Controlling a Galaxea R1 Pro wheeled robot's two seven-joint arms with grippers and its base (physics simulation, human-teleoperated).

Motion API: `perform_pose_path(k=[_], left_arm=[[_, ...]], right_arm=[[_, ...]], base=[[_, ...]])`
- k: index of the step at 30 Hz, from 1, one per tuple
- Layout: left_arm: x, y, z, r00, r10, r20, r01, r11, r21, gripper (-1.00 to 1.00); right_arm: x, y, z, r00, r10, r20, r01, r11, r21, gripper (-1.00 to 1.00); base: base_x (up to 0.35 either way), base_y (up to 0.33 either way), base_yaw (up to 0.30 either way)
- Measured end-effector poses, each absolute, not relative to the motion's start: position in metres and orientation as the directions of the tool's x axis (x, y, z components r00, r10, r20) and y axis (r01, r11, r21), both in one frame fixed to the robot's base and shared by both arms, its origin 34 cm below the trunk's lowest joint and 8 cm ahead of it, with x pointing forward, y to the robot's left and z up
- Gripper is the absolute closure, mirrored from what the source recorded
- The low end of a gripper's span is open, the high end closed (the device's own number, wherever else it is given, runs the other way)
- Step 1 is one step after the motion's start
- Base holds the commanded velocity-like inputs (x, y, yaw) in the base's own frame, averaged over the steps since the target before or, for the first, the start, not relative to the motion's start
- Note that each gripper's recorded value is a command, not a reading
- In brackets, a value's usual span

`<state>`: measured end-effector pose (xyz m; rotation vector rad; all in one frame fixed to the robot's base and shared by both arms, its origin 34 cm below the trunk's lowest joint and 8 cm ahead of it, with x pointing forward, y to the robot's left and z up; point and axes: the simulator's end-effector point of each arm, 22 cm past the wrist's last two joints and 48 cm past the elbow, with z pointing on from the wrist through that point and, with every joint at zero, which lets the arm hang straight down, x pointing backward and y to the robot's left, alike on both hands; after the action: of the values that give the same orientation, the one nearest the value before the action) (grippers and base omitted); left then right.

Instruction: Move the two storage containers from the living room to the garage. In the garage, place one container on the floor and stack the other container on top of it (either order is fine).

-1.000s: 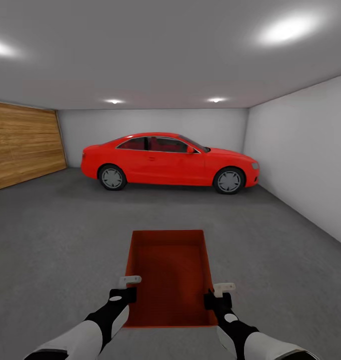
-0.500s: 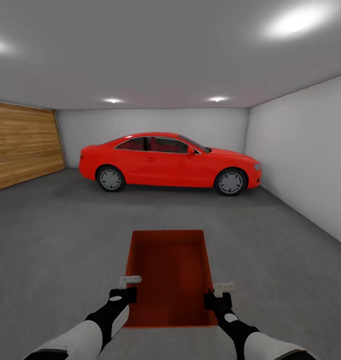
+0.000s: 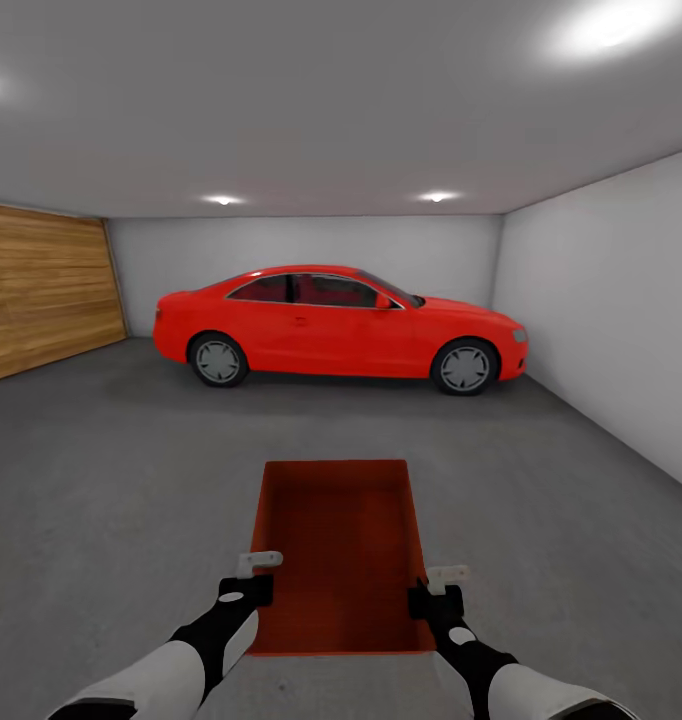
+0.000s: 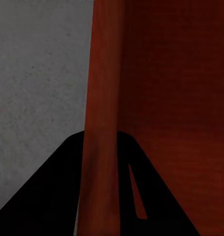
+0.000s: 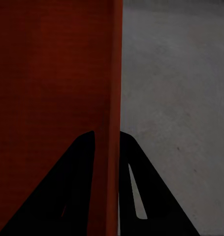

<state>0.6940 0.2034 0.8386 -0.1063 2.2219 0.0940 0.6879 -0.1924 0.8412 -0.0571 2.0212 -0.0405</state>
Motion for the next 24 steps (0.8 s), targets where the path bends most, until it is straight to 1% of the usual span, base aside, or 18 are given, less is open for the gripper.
perform_pose_path(k=[24], left_arm=[[0.6937,0.2031,0.8383,-0.607,-0.044,-0.794,-0.111,0.993,0.030,1.00]], right_arm=[[0.6879,-0.1929,0.8411,-0.436,-0.060,-0.898,-0.024,0.998,-0.055,1.00]], base=[[0.318,0.000,0.000]])
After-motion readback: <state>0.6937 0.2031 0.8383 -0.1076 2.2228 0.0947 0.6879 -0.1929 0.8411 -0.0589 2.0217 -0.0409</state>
